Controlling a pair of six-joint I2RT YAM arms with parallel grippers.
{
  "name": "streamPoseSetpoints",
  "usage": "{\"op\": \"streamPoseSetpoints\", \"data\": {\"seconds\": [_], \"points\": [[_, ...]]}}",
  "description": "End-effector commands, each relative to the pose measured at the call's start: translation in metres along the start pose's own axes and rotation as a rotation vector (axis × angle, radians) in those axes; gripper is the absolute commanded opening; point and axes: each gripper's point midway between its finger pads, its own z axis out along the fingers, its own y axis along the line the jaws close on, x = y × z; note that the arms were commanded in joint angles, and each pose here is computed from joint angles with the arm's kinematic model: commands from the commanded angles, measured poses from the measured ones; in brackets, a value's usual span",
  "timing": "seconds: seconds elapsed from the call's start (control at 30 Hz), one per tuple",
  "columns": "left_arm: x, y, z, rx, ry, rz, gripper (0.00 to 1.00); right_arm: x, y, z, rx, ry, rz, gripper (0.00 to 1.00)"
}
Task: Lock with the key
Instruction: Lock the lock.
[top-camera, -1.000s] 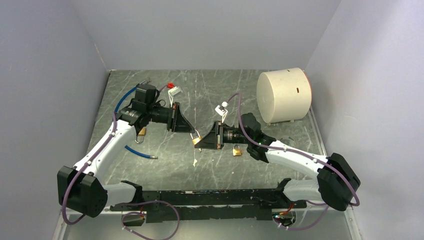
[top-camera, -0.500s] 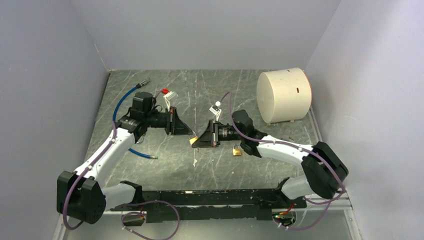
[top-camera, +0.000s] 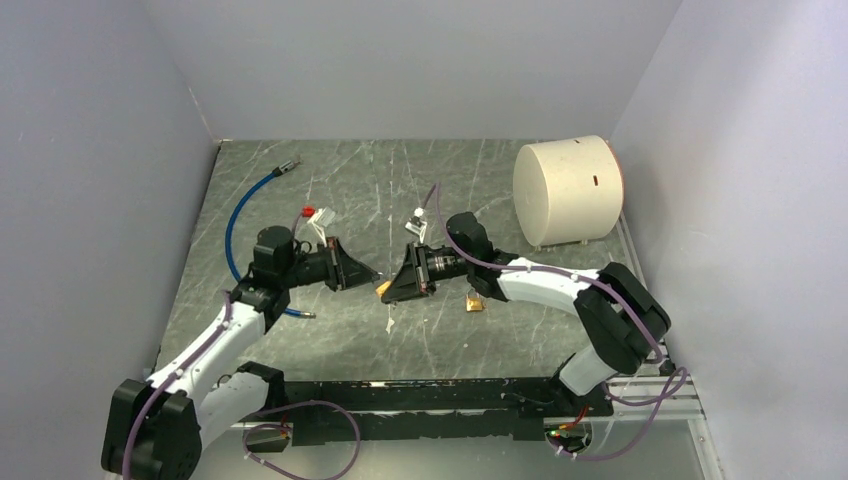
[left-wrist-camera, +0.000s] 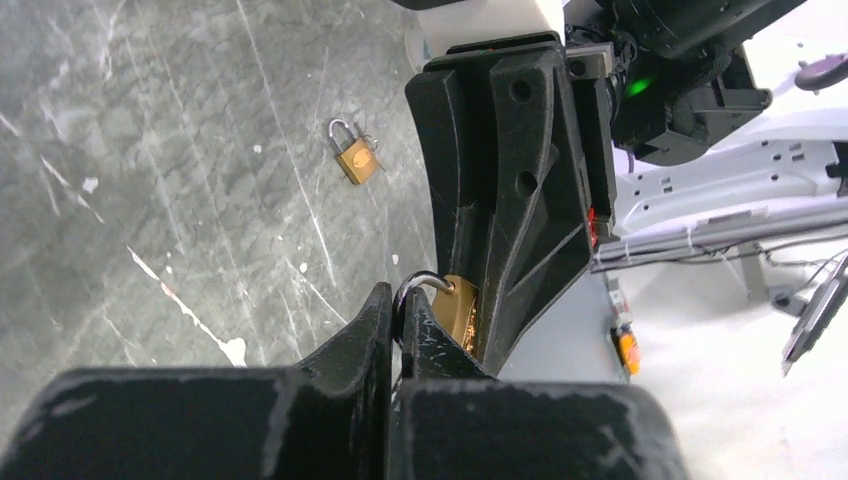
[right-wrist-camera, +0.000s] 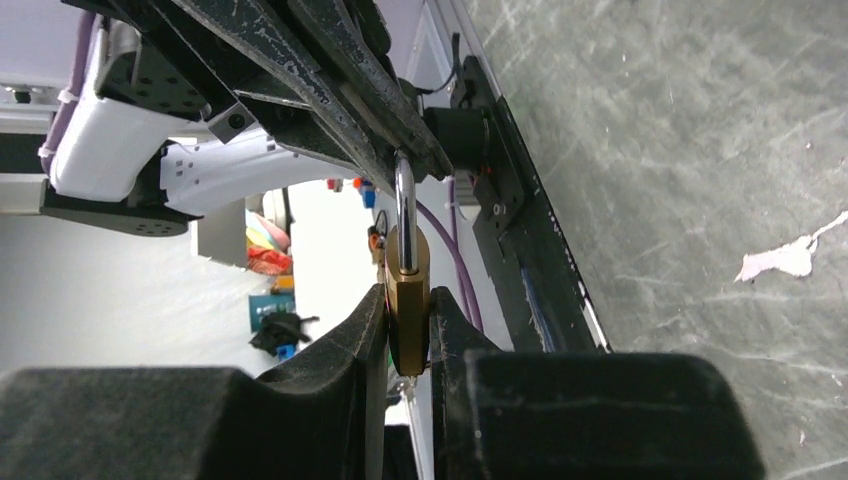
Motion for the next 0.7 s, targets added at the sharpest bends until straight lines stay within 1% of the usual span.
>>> {"op": "streamPoseSetpoints", "data": {"seconds": [0.0,0.13,0.27,0.47,0.67], "points": [[0.046,-0.042,-0.008,0.207,0.128,-0.137,0.03,-0.071,0.01,0.003,0.017,-0.248,-0.09,0.0],[0.06,-0.044,-0.008,0.228,0.148,-0.163,0.03,-0.069,0.003,0.009,0.011,-0.216,-0.066,0.0],[0.068,-0.05,-0.002,0.241,0.148,-0.169,0.03,-0.07,-0.007,0.01,0.046,-0.218,-0.058,0.0],[0.081,-0.063,0.008,0.274,0.14,-0.19,0.03,-0.066,-0.017,0.013,0.052,-0.219,-0.038,0.0],[0.082,-0.072,0.001,0.271,0.139,-0.158,0.03,-0.062,-0.027,0.013,0.074,-0.232,-0.021,0.0]]}}
